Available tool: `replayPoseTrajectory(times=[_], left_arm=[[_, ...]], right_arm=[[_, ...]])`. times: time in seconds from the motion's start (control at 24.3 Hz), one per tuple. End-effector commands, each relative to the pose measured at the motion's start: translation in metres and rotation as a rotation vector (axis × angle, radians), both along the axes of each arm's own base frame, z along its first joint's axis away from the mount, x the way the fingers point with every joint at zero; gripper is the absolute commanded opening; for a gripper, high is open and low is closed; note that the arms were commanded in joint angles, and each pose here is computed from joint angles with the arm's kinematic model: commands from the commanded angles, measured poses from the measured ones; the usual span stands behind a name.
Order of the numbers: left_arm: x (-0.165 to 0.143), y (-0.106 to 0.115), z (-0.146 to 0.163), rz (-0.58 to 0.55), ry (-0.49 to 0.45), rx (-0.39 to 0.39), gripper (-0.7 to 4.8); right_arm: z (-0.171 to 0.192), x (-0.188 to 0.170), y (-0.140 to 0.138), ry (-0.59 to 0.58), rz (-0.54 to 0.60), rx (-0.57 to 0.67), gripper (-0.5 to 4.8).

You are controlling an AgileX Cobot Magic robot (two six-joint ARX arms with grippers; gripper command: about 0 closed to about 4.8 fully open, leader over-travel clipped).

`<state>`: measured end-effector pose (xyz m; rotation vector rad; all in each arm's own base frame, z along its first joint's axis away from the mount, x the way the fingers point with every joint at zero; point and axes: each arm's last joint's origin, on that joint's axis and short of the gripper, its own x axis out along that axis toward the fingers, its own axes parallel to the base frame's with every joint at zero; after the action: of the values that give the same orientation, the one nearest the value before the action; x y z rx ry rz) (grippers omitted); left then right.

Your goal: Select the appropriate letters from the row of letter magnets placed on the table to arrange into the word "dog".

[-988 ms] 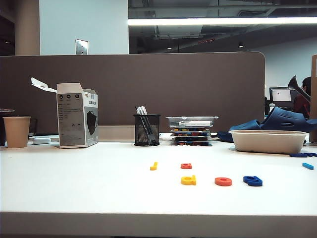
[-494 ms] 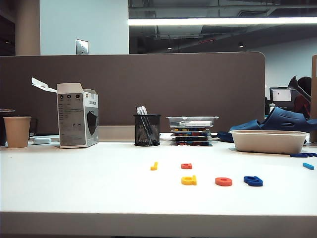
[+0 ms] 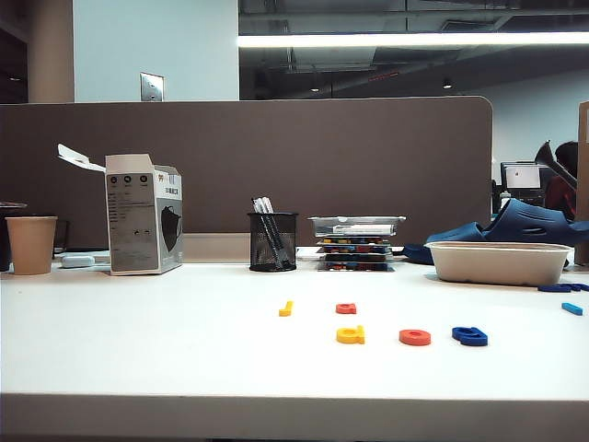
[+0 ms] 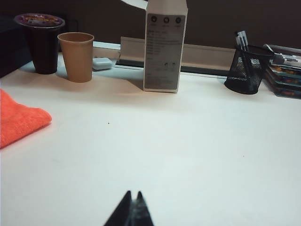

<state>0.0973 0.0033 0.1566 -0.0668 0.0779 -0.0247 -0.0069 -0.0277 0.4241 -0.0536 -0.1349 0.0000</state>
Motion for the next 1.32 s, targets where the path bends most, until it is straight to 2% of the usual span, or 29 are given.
replayPoseTrajectory(times=[0.04,0.33,0.58,0.7,0.99,1.32], left_arm=[[0.0,0.0,0.002,-0.003,-0.009,-0.002,-0.05],[0.0,0.0,0.002,-0.003,-0.012,-0.002,-0.05],[0.0,0.0,0.003,-0.003,-0.014,-0.002,-0.05],[0.0,0.0,0.003,-0.003,-0.015,-0.002,-0.05],[0.0,0.0,0.003,-0.003,-0.017,-0.002,-0.05],[0.0,0.0,0.003,-0.003,-0.017,-0.001,-0.05]], right_arm=[[0.001,0.0,0.001,-0.005,-0.008,0.012,-0.09],[-0.005,-0.001,0.013,0.02,-0.044,-0.022,-0.09],[-0.025,0.024,0.025,0.032,-0.024,-0.017,-0.08],[-0.04,0.042,0.028,0.023,0.008,-0.014,-0.08],[-0.075,0.064,0.031,0.09,0.04,0.005,-0.08],[-0.13,0.063,0.031,0.023,0.044,0.035,-0.08]])
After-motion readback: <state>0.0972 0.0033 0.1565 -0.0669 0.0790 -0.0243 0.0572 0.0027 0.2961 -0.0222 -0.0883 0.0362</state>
